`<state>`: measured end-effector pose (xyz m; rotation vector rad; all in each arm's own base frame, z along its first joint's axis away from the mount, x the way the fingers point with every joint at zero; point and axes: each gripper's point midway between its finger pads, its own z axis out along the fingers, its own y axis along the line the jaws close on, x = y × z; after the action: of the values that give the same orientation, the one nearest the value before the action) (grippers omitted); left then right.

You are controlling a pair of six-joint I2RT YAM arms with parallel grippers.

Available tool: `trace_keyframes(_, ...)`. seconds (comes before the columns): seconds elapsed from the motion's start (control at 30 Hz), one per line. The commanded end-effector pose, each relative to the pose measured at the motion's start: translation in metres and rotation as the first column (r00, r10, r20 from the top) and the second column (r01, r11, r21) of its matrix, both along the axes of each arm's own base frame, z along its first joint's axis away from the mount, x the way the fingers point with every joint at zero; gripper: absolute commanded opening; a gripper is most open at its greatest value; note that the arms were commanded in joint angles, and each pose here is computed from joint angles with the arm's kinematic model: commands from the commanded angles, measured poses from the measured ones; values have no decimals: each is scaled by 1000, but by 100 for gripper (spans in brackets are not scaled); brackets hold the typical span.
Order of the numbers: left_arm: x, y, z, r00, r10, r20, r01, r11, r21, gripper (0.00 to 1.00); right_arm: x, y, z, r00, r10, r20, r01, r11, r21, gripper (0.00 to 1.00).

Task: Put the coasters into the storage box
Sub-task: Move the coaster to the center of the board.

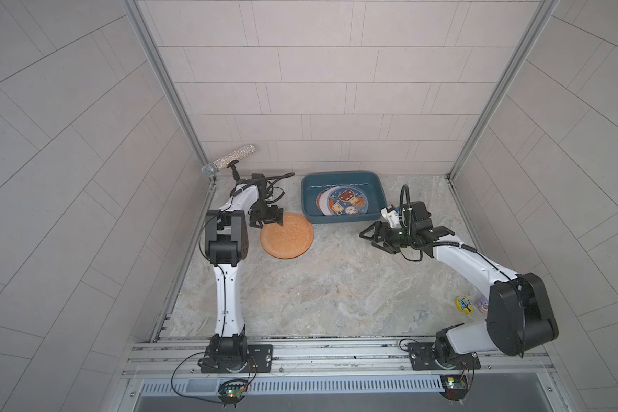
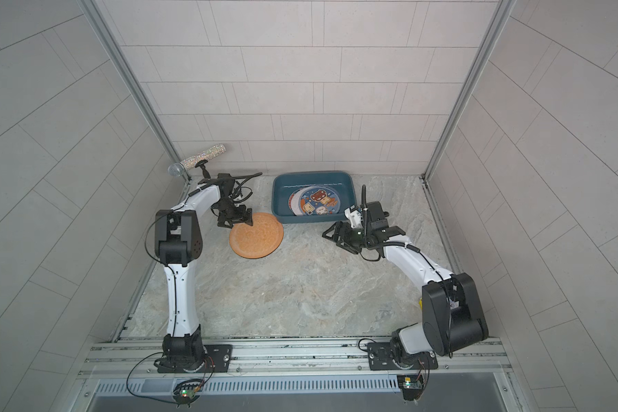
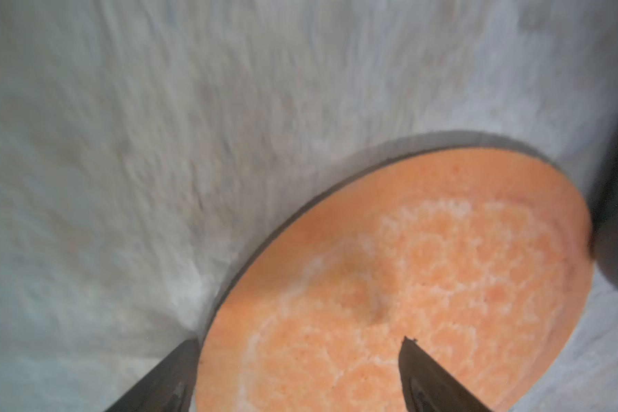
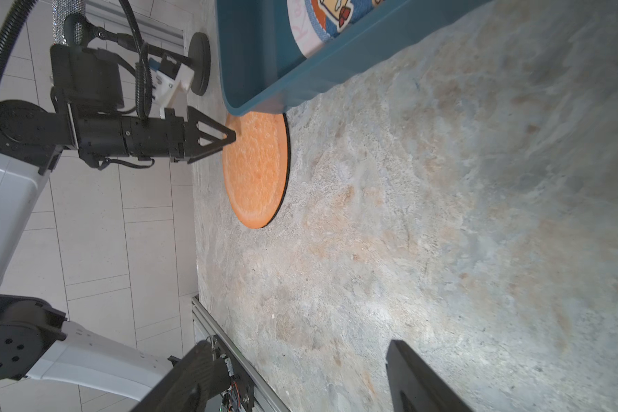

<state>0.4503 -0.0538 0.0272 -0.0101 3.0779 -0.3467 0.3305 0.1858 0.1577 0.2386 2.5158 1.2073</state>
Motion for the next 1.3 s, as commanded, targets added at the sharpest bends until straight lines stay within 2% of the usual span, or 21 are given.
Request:
trace_keyframes(0.0, -40, -22, 1, 997, -25, -77, 20, 998, -54, 91, -8, 1, 3, 1000, 20, 5, -20, 1000, -1, 79)
trace_keyframes(0.13, -72, -28, 12, 995, -30, -97, 24, 997, -69, 90, -10, 4, 2, 999, 34, 3, -34, 999, -3, 79)
trace_keyframes(0.23, -73, -22, 29, 999, -17, -43, 14, 999, -51, 91, -11, 8, 1, 999, 46, 2, -46, 999, -7, 79)
trace_keyframes(0.43, -27, -17, 59, 986, 38, 163, -30, 998, -51, 97, -11, 11, 0, 999, 53, 10, -53, 998, -14, 79)
trace_keyframes(0.53, -4, -17, 52, 976, 48, 211, -39, 998, -47, 98, -13, 11, 0, 999, 54, 11, -53, 998, -19, 79)
trace_keyframes(0.73, 13, -21, 12, 986, 52, 157, -44, 998, -53, 98, -17, 10, 3, 998, 51, 26, -50, 998, -30, 79)
trace_keyframes(0.9, 9, -36, 2, 991, 15, 132, -5, 997, -77, 98, -22, 8, -5, 999, 49, 14, -48, 998, -38, 80)
trace_keyframes(1.07, -13, -53, -13, 998, -47, 49, 52, 994, -94, 97, -21, 11, -13, 998, 59, 10, -58, 997, -50, 80)
trace_keyframes(1.27, -54, -71, -17, 994, -110, -21, 107, 988, -109, 95, -17, 17, -26, 995, 100, 7, -99, 988, -120, 80)
